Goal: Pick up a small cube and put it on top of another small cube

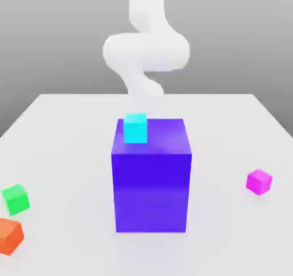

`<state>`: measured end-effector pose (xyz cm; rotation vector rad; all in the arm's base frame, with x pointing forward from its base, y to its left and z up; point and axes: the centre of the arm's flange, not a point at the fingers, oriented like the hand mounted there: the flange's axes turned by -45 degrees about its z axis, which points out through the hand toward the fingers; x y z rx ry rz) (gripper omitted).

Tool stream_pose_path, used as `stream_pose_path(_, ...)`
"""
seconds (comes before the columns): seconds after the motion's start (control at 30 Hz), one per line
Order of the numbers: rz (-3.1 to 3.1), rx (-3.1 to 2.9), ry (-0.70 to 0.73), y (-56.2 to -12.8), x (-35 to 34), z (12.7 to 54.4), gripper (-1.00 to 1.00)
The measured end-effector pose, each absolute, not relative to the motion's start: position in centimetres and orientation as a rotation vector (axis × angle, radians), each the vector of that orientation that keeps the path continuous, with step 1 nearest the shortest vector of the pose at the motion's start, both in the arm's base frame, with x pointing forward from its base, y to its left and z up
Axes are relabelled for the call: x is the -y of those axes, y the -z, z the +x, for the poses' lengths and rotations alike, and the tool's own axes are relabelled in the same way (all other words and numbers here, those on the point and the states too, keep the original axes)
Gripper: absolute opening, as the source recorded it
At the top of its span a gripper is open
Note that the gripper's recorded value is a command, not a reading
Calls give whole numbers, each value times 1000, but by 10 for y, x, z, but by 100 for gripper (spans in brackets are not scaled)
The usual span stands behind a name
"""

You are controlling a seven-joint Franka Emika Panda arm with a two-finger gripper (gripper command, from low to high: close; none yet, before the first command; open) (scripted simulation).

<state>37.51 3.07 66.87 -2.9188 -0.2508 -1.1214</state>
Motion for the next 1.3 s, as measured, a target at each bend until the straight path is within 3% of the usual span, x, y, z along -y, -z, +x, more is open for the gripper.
stream_pose_path(0.17, -2887, 820, 914, -576, -106, 409, 0)
stream_pose_path(0.37, -2695, 1464, 666, -463, -197, 403, 0)
stream_pose_path(0.6, -2271, 2136, 373, -334, -281, 341, 0)
stream_pose_path(0.87, -1547, 2735, 37, -204, -323, 222, 0)
stream_pose_path(1.07, -1491, 2765, 0, -142, -319, 216, 0)
stream_pose_path(1.1, -1491, 2765, 0, -132, -319, 216, -100)
stream_pose_path(1.3, -1491, 2765, -3, -127, -318, 215, -100)
